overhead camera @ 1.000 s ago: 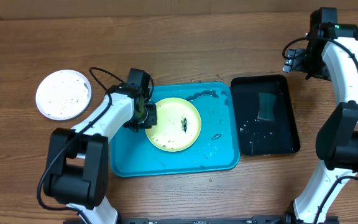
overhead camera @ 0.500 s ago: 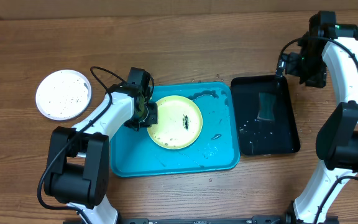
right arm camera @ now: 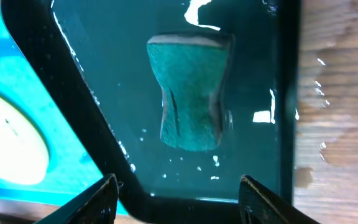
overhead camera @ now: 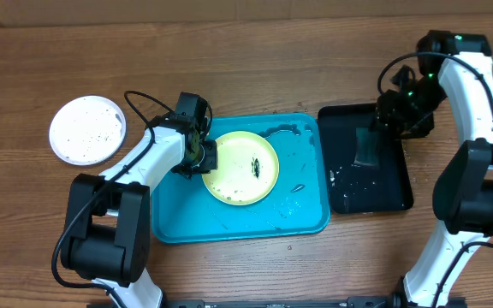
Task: Clean dirty plates on tray and stack at the side
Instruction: 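Grasp the green sponge in the black tray with the right gripper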
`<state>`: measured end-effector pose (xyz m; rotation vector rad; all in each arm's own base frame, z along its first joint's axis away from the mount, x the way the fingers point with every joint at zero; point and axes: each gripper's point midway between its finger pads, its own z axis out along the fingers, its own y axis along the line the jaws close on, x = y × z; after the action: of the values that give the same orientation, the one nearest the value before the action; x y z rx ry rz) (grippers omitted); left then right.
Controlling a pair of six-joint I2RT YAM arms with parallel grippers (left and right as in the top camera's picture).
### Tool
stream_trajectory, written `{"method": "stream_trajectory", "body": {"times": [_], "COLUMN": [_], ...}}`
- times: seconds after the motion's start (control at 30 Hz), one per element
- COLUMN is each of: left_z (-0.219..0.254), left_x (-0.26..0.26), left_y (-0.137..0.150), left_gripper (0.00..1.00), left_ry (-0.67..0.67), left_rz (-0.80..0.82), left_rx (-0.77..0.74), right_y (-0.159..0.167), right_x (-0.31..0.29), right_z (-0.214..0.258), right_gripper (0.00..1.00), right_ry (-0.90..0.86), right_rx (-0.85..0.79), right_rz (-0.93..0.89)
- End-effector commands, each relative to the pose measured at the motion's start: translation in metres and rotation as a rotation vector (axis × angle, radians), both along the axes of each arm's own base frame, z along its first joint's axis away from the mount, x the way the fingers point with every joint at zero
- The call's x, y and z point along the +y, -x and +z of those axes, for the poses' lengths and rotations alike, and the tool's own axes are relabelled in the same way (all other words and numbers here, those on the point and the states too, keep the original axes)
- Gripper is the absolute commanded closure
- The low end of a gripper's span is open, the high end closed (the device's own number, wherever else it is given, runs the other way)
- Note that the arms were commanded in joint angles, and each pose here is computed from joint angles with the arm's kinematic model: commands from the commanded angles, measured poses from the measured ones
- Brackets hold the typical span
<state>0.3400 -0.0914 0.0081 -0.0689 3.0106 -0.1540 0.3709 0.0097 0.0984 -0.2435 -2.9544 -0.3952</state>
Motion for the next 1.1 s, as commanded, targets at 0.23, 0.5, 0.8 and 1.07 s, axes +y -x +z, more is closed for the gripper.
{"method": "stream_trajectory", "body": {"times": [0.23,0.5,0.8,1.07], "left_z": [0.002,0.002,0.002,0.003], "left_x": [-0.003,-0.003,-0.003,-0.004], "left_y": [-0.001,0.000,0.000,-0.006], "left_gripper": [0.75,0.75,0.75,0.71], "left_ry": [0.004,0.004,0.004,0.009], "left_rz": [-0.020,-0.019,-0.019,-0.018], "left_rx": [-0.008,-0.007,-0.007,-0.028], "right_y": [0.000,0.001,0.003,-0.005], "right_x": [0.011,0.010,0.006,0.015], "right_z": [-0.057,-0.077,-0.075,-0.075], "right_gripper": [0.36,0.40,0.45,0.58], "right_ry": [0.296,0.336,0.339,0.294], "right_rx": [-0.038,-0.056,-0.044,-0.074], "right_rz": [0.038,0.053,0.026,0.015]}}
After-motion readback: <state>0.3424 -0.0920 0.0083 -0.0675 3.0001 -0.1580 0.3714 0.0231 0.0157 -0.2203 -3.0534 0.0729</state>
